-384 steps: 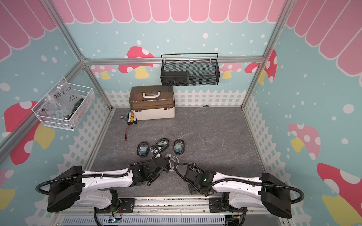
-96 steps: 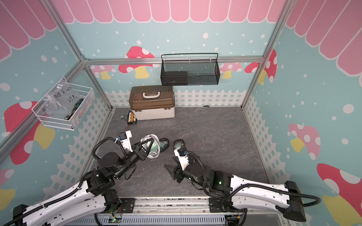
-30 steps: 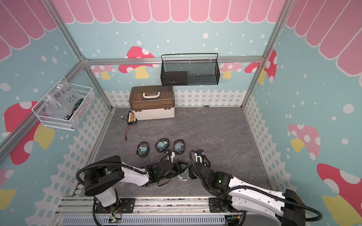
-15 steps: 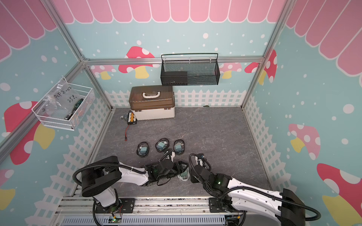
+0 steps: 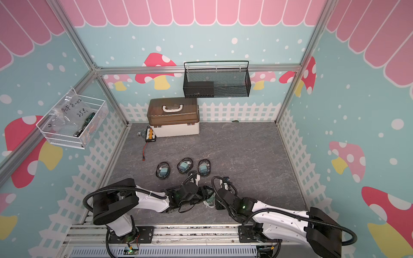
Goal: Pack away charging kits
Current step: Adjust the storage bag at the center of the board.
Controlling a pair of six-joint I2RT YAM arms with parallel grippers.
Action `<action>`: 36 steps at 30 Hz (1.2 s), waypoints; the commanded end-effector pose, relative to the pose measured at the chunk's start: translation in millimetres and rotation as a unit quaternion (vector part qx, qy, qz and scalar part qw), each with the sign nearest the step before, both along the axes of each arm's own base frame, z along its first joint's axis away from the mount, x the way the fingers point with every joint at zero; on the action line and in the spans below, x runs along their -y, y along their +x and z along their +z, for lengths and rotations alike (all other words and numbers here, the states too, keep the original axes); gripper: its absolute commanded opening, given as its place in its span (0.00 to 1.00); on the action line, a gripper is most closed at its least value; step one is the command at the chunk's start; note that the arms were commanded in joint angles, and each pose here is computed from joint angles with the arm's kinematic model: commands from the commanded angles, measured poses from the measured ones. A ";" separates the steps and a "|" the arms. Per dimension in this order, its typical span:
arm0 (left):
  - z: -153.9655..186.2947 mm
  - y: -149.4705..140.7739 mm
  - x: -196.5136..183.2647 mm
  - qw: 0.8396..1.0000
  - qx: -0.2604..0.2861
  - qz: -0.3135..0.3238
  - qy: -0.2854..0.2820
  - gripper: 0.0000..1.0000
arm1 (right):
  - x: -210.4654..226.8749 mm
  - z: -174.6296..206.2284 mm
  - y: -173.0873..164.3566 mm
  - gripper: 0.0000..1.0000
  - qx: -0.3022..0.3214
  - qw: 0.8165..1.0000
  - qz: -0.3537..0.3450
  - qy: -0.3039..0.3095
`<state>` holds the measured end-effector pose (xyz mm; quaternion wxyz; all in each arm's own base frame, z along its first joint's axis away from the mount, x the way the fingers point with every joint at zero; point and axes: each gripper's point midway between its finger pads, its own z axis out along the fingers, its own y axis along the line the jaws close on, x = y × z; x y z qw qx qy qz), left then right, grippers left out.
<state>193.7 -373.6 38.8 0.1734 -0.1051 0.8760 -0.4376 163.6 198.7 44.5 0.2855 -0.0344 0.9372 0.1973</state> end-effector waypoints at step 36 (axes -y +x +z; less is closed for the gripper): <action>-7.3 10.5 -22.1 0.999 -0.035 0.000 0.003 0.00 | 9.9 100.6 28.0 0.60 0.133 0.990 -0.022 0.047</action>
